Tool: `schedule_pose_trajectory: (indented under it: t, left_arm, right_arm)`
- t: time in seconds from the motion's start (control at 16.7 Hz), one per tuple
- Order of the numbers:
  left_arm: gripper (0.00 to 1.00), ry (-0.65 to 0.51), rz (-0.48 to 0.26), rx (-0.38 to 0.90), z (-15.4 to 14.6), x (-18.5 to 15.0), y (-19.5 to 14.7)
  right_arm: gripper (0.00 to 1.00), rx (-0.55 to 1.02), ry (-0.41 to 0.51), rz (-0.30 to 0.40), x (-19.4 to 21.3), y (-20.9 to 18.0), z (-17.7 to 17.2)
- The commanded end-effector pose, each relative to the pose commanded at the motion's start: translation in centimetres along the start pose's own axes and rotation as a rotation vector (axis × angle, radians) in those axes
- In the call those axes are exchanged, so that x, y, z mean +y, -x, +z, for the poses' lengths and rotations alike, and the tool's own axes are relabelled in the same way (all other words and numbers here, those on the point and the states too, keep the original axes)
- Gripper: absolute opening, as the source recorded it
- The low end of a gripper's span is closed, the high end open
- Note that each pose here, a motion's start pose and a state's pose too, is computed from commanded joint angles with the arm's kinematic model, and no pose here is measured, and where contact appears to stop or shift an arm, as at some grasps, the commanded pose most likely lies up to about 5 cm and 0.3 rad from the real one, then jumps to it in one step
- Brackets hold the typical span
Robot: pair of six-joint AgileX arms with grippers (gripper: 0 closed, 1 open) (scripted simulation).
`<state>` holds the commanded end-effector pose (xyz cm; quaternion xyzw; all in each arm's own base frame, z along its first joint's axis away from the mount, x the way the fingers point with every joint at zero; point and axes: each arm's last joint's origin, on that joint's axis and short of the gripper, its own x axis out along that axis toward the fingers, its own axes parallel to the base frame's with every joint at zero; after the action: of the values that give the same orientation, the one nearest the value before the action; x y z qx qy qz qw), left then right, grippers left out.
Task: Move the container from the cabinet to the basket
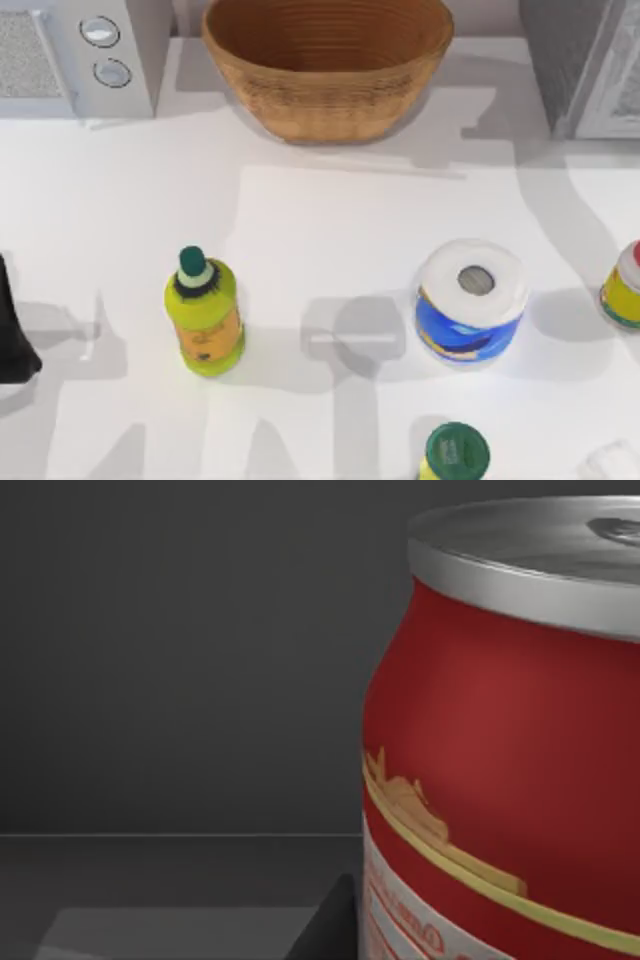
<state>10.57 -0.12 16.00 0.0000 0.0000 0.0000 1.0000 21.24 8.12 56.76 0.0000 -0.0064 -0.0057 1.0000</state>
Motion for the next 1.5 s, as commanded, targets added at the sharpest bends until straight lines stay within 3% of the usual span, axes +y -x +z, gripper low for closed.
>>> schedule_pose_trajectory:
  t: [0.54, 0.84, 1.08, 1.5]
  left_arm:
    - [1.00, 0.000, 0.000, 0.000, 0.0, 0.0, 0.0]
    - [1.00, 0.000, 0.000, 0.000, 0.0, 0.0, 0.0]
    - [1.00, 0.000, 0.000, 0.000, 0.0, 0.0, 0.0]
    - [1.00, 0.000, 0.000, 0.000, 0.0, 0.0, 0.0]
  right_arm:
    - [0.00, -0.034, -0.013, 0.000, -1.2, 1.4, -0.2]
    - [0.00, -0.061, -0.017, 0.001, -3.7, 4.9, -3.5]
    - [0.00, 0.011, 0.005, 0.002, -5.3, 7.0, -11.4]
    - [0.00, 0.140, 0.016, 0.001, -7.3, 9.9, -30.6]
